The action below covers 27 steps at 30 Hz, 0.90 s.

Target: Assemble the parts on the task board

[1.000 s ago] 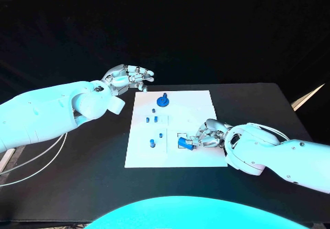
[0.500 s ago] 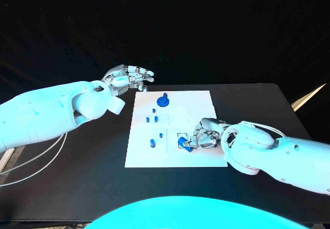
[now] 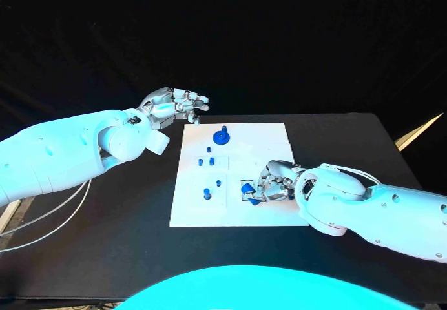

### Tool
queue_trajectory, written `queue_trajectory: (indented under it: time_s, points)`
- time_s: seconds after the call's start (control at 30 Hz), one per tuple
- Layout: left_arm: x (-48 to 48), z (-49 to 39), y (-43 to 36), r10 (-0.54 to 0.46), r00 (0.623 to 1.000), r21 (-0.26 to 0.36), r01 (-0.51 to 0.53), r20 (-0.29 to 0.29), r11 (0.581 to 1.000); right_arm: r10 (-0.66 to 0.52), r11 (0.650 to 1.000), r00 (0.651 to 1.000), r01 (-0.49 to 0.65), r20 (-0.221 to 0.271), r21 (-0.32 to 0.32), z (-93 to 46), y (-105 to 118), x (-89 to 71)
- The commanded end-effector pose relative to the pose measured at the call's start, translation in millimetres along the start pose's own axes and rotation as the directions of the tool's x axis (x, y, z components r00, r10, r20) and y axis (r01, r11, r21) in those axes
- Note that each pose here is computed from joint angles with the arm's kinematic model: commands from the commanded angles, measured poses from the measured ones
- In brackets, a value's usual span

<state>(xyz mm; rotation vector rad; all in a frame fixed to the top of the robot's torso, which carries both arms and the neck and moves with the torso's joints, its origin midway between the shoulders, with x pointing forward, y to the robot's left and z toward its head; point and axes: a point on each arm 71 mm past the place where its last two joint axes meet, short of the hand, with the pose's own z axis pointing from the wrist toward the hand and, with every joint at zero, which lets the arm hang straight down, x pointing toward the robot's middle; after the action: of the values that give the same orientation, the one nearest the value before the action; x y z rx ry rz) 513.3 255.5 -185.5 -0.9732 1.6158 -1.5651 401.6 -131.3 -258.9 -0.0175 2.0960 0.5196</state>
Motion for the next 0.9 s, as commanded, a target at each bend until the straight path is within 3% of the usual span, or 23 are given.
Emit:
queue_trajectory:
  time_s: [0.03,0.9]
  points:
    - [0.9,0.3,-0.7,0.0,1.0,0.002,0.0,-0.002,1.0,0.015,1.0,1.0,-0.015,-0.013,0.002,0.6,-0.6,2.3]
    - [1.1,1.3,-0.1,-0.001,1.0,-0.002,0.001,-0.005,1.0,0.115,0.993,0.993,-0.116,0.024,0.029,6.7,2.4,0.9]
